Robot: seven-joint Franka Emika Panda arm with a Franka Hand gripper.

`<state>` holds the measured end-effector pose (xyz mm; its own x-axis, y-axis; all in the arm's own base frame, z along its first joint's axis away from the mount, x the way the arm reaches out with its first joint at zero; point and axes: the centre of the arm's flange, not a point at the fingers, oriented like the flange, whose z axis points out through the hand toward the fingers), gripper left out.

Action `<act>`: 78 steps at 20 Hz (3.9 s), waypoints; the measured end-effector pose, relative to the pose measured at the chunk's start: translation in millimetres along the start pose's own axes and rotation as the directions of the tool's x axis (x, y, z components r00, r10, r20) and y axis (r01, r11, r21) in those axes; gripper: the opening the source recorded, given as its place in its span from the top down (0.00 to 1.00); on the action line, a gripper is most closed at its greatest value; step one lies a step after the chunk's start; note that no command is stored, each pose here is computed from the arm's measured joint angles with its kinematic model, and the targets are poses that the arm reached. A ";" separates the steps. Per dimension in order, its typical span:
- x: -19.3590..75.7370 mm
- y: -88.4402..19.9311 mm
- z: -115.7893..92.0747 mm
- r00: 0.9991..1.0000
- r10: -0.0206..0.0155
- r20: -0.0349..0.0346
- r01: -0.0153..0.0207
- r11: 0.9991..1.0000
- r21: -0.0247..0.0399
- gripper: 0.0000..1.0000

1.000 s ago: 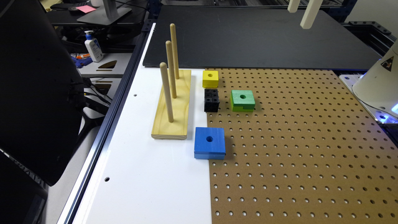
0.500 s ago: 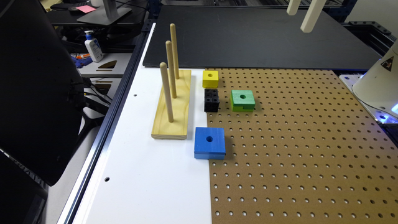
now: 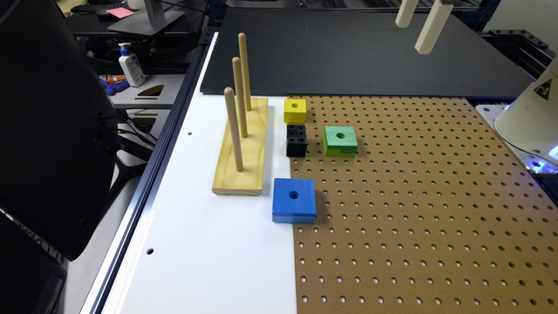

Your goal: Pick up blue block.

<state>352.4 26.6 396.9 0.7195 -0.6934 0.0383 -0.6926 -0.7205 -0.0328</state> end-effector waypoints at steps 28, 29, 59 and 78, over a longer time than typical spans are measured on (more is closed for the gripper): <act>8.2 -114.0 5.5 1.000 0.001 0.025 -0.001 1.000 -0.002 0.00; 8.5 -115.8 5.8 1.000 0.001 0.026 -0.001 1.000 -0.002 0.00; -4.5 -169.1 16.3 0.999 -0.004 0.051 0.004 1.000 0.008 0.00; 10.7 -196.2 95.0 0.997 -0.003 0.073 0.000 0.999 0.044 0.00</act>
<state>500.8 160.3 308.9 0.7235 -0.6895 -0.0345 -0.6898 -0.7199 -0.0766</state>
